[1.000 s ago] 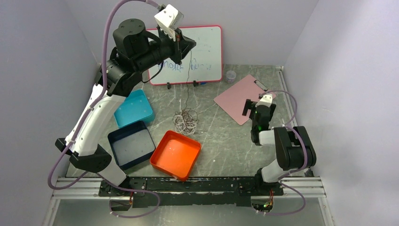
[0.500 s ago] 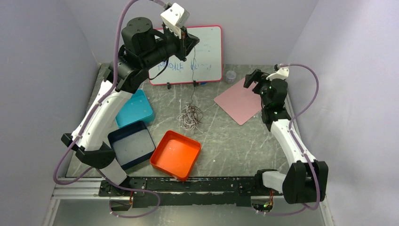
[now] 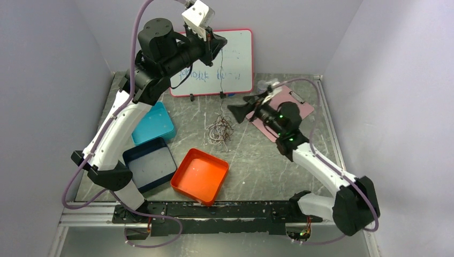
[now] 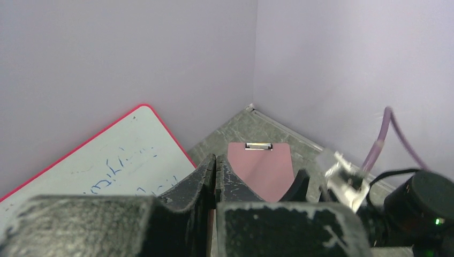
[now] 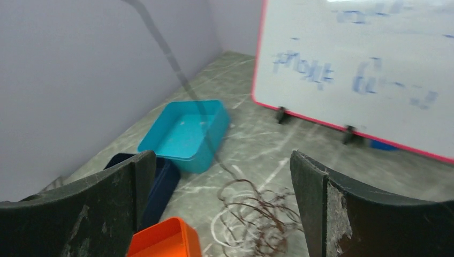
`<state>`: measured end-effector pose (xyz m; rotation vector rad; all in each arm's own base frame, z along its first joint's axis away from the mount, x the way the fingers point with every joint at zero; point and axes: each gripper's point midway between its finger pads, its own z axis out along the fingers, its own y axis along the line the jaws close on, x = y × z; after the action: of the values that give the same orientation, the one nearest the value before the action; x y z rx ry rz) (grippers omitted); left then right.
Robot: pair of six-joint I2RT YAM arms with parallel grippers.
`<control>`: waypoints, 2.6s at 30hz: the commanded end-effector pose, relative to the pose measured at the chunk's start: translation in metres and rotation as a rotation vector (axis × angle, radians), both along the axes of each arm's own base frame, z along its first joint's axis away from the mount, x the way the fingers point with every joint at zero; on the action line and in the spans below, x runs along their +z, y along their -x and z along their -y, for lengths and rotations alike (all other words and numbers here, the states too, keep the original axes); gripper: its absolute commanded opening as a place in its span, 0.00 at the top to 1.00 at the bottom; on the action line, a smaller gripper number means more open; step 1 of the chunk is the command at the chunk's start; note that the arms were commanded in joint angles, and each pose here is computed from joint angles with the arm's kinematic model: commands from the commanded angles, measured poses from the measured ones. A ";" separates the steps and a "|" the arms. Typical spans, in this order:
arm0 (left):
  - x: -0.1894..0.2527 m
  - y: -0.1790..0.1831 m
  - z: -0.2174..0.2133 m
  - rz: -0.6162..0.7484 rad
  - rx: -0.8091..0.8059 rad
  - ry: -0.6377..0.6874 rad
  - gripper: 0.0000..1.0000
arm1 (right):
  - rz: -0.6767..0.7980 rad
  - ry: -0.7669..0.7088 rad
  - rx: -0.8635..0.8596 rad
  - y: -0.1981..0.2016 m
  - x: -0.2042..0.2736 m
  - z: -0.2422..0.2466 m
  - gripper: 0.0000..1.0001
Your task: Untangle the cables
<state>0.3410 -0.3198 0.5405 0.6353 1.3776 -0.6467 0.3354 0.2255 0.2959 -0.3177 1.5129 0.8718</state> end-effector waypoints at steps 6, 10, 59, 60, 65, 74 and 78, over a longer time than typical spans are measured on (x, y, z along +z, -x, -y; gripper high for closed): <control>0.043 0.005 -0.013 0.099 0.028 0.090 0.93 | 0.195 -0.028 0.117 0.002 0.014 -0.087 0.03; 0.052 0.010 -0.015 0.108 0.020 0.116 0.93 | 0.171 0.004 0.044 -0.024 -0.007 -0.096 0.15; 0.179 0.055 -0.094 0.462 0.192 0.422 0.93 | -0.097 0.310 -0.052 0.005 -0.184 -0.064 0.23; 0.178 0.055 -0.093 0.458 0.191 0.419 0.93 | -0.082 0.306 -0.031 0.009 -0.177 -0.066 0.20; 0.176 0.054 -0.091 0.451 0.184 0.413 0.93 | 0.004 0.286 0.040 0.024 -0.144 -0.068 0.14; 0.172 0.052 -0.088 0.437 0.180 0.408 0.93 | 0.110 0.242 0.128 0.019 -0.095 -0.094 0.15; 0.170 0.050 -0.088 0.427 0.182 0.403 0.93 | 0.128 0.211 0.146 0.010 -0.086 -0.108 0.16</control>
<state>0.2927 -0.2404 0.7065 0.3169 0.8660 -0.5912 0.3196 0.3182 0.1964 -0.6029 1.5296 0.7571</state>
